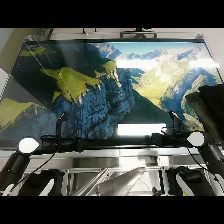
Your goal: Fold the shirts.
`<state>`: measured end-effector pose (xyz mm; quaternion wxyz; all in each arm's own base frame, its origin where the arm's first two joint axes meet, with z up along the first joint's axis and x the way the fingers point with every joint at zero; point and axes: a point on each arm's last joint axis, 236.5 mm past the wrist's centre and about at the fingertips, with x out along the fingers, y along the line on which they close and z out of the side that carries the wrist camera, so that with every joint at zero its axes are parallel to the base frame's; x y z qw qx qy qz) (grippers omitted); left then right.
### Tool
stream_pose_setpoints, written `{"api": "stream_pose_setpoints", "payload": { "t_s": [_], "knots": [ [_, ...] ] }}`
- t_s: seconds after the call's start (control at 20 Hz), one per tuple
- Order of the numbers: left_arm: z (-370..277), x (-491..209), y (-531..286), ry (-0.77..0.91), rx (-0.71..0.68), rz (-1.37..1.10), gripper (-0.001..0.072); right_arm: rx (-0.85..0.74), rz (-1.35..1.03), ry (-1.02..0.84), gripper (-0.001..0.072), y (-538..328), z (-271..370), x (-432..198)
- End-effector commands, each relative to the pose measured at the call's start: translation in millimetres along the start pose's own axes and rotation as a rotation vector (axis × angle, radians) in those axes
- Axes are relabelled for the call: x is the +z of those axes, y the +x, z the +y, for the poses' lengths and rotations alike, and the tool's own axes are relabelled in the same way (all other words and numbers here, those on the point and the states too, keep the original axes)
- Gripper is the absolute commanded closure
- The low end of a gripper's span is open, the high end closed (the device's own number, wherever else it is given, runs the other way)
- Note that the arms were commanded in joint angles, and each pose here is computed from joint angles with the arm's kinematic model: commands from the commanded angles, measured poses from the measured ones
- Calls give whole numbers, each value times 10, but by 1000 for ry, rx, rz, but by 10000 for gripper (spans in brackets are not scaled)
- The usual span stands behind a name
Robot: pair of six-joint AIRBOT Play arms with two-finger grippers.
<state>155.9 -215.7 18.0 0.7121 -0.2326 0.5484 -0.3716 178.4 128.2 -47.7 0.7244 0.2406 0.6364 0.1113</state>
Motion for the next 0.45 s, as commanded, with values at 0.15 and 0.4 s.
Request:
{"api": "stream_pose_setpoints", "payload": {
  "t_s": [0.15,0.4],
  "knots": [
    [-28,-4,-28,16,-2,-25,705,7,-5,-3,699,22,10,-15],
    [-19,19,-27,15,2,-35,704,7,-5,-3,699,22,10,-15]
  ]
}}
